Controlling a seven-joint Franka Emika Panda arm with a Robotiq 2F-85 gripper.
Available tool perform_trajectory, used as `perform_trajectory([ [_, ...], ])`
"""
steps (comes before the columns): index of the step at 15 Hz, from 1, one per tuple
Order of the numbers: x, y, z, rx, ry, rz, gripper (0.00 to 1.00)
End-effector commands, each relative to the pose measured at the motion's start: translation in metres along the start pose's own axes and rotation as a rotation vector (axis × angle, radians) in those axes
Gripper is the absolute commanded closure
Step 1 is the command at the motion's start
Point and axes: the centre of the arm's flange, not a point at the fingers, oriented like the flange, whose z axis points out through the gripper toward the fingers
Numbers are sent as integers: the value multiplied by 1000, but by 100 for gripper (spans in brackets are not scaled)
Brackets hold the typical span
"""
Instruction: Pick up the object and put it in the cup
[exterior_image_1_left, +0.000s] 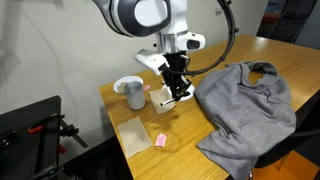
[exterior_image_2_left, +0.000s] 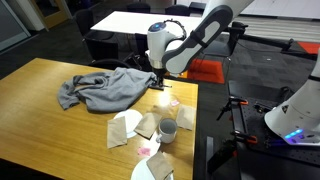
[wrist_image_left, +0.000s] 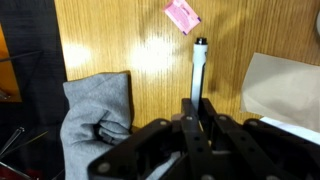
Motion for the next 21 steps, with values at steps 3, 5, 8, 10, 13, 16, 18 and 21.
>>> perform_trajectory([
  [3, 8, -31, -47, -17, -16, -68, 97],
  [5, 10, -44, -56, -9, -18, -86, 97],
  [8, 14, -66, -66, 2, -29, -111, 97],
  [10, 7, -82, -74, 9, -38, -130, 97],
  [13, 6, -104, -82, 17, -32, -157, 97],
  [16, 8, -120, -92, 15, -9, -170, 97],
  [18, 9, -125, -101, 6, 1, -166, 97],
  [21, 9, -131, -117, -1, 21, -165, 97],
])
